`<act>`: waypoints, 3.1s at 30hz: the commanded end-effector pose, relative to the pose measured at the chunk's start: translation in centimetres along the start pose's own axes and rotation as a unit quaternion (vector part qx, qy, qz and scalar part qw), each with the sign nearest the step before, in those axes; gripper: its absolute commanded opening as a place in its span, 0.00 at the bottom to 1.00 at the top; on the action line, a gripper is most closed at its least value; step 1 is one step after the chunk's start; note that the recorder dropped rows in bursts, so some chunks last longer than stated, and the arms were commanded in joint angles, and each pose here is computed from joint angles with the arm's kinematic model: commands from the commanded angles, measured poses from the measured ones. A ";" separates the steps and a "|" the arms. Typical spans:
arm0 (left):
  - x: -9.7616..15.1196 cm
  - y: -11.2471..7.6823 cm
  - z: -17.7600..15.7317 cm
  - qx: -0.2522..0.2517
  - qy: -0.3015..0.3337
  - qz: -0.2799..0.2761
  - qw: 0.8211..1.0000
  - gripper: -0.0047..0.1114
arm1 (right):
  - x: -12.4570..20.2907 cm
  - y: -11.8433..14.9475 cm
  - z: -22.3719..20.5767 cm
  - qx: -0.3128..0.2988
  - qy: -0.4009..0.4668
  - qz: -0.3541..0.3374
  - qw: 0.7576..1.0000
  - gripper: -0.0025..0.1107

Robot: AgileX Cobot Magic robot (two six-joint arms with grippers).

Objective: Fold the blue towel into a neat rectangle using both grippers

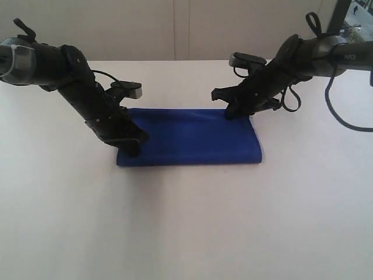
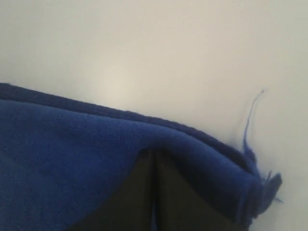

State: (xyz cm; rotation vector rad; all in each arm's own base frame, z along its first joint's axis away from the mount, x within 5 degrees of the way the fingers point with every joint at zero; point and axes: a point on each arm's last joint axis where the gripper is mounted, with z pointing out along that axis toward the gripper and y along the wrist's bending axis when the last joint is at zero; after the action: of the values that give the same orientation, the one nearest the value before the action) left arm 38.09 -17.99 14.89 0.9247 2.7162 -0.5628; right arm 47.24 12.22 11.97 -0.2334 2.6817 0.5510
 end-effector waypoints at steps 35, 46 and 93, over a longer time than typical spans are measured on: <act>0.2 -0.2 -0.8 -0.004 0.010 0.002 1.000 0.04 | -1.9 -0.2 -9.5 0.030 0.004 -0.055 0.998 0.02; -0.8 -1.7 -4.5 -0.004 -0.045 0.005 0.999 0.04 | -1.8 1.6 -13.7 0.021 0.004 -0.046 0.999 0.02; 21.0 -8.6 -21.9 -0.216 -0.366 -0.077 0.902 0.04 | 26.3 4.0 -29.4 0.165 -0.414 -0.121 0.887 0.02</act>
State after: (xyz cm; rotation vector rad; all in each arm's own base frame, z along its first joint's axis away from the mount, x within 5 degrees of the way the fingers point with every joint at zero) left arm 14.94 -3.70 30.75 0.2847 2.0558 -0.2194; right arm 12.41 1.76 27.48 -0.1664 1.8531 0.0828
